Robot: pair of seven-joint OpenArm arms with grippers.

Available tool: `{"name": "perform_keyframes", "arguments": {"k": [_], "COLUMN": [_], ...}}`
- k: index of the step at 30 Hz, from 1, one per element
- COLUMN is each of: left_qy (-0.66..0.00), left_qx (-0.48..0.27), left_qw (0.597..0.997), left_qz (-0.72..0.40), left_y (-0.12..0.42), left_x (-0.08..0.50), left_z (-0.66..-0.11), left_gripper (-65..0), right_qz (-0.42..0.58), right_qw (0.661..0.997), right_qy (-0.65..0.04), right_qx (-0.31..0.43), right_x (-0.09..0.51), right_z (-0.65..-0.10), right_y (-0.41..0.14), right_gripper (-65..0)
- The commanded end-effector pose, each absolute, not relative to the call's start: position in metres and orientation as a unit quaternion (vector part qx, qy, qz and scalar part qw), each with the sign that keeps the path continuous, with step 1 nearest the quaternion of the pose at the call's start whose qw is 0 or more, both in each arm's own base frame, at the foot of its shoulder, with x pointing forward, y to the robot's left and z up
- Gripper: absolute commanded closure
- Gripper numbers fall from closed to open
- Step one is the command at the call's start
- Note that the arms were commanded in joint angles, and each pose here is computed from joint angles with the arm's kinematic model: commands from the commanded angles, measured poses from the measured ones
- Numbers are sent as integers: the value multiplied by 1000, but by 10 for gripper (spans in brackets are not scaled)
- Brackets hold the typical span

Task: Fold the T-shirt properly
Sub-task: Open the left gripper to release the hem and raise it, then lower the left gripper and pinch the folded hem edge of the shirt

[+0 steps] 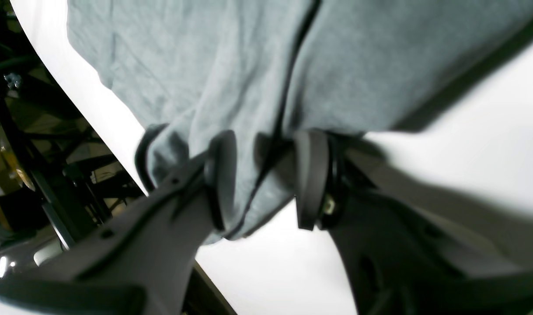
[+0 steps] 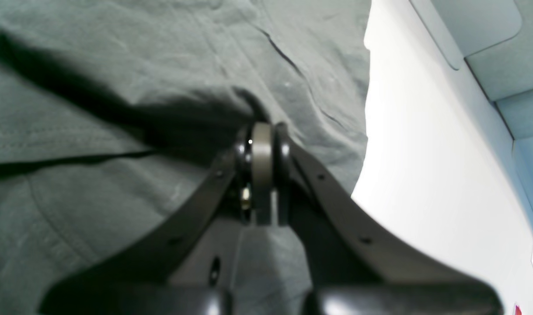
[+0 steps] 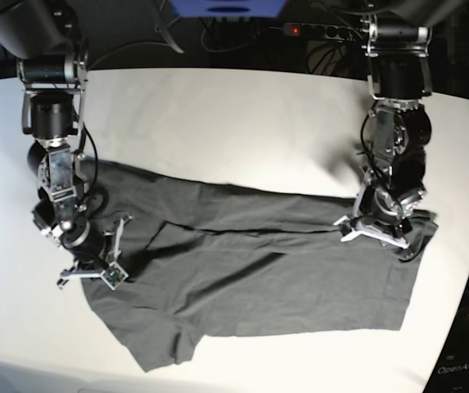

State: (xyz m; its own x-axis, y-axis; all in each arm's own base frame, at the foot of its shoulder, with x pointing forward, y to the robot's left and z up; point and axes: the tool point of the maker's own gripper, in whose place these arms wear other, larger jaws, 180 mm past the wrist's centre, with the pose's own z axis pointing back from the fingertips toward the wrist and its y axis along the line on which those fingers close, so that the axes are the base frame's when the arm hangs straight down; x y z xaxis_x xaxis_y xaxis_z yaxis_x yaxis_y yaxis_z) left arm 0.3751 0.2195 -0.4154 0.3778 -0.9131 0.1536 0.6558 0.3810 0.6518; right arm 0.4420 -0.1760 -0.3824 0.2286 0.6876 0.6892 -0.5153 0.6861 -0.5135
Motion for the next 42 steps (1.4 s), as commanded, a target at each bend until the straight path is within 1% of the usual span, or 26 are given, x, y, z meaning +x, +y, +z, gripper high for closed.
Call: {"name": "perform_keyframes", "arguments": {"k": [1,16,19,23,24,25,32,42], "left_qy": [-272,-289,-289,-277,-276,-273,-272,-311], "left_qx": [269,278,278,273,272,270,263,295], "left_qw": [784,779,779,785,786,788,803,791], "left_qz": [-489,-481,-481,-482,-481,-481,-461,-437], "left_y": [223,224,224,226,227,227,237,239], "left_x": [389,405,405,404,407,407,405,426], "left_z": [-399,-382,-382,-391,-391,-394,-397,-372], "left_gripper": [-214,-211,-161,-49,-27,-19,-24,-25], "right_qz": [381,382,382,382,382,382,382,381], "right_qw": [761,762,762,762,762,762,762,763], "right_qy": [-515,-514,-514,-514,-514,-514,-513,-513], "right_qx": [-100,-101,-101,-100,-100,-100,-100,-98], "right_x": [457,457,457,456,456,456,455,455], "right_z": [-357,-358,-358,-359,-359,-359,-359,-360], "right_y": [-180,-181,-181,-181,-181,-181,-181,-179], "right_gripper": [-3,-3,-3,-3,-3,-3,-3,-3]}}
